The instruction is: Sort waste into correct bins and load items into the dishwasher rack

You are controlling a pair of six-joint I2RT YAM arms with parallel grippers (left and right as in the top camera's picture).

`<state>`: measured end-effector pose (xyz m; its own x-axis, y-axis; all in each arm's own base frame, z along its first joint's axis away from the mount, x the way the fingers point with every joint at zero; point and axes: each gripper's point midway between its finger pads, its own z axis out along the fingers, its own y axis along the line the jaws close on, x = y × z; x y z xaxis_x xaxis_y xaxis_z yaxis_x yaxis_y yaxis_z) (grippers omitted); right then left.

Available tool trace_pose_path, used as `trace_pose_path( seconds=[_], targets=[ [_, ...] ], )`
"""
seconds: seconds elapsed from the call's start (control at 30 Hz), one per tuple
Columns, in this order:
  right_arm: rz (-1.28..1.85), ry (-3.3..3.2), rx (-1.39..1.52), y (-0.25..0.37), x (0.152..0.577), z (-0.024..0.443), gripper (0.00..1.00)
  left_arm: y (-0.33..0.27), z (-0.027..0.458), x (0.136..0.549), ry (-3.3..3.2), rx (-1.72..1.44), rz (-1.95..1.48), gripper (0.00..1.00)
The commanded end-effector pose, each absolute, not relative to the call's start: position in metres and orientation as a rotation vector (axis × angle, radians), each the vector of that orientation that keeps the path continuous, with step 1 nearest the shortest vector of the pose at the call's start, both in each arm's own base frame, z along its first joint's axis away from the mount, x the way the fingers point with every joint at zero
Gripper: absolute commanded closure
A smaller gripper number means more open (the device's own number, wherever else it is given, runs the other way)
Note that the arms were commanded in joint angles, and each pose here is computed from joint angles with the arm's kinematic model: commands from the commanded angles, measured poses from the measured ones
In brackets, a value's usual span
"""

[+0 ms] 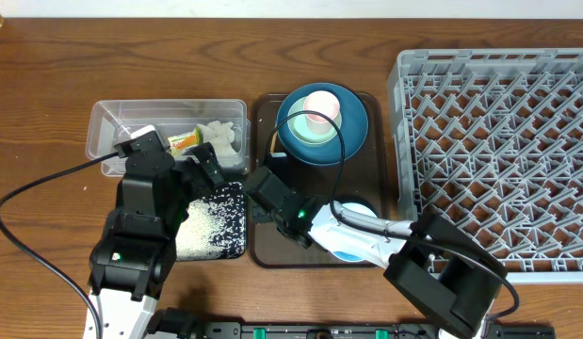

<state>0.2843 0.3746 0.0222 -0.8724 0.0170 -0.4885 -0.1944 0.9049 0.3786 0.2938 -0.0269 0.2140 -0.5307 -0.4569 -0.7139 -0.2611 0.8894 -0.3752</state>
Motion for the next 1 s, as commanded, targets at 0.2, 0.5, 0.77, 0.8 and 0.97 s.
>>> trace_pose_path(
  seconds=[0.2,0.5,0.77,0.8,0.97],
  targets=[
    [0.557,2.539,-0.123,0.375,0.291,0.019,0.92,-0.022,0.213,0.294,2.150,-0.539,-0.258,0.02],
    [0.548,2.548,-0.126,0.378,0.293,-0.001,0.90,-0.022,0.213,0.294,2.150,-0.539,-0.258,0.02],
    [0.539,2.555,-0.129,0.376,0.292,-0.002,0.96,-0.022,0.213,0.294,2.150,-0.539,-0.258,0.02],
    [0.540,2.555,-0.128,0.376,0.292,0.000,0.96,-0.022,0.213,0.294,2.150,-0.539,-0.258,0.02],
    [0.533,2.534,-0.173,0.373,0.293,0.015,0.96,-0.022,0.213,0.294,2.150,-0.539,-0.258,0.02]
  ],
)
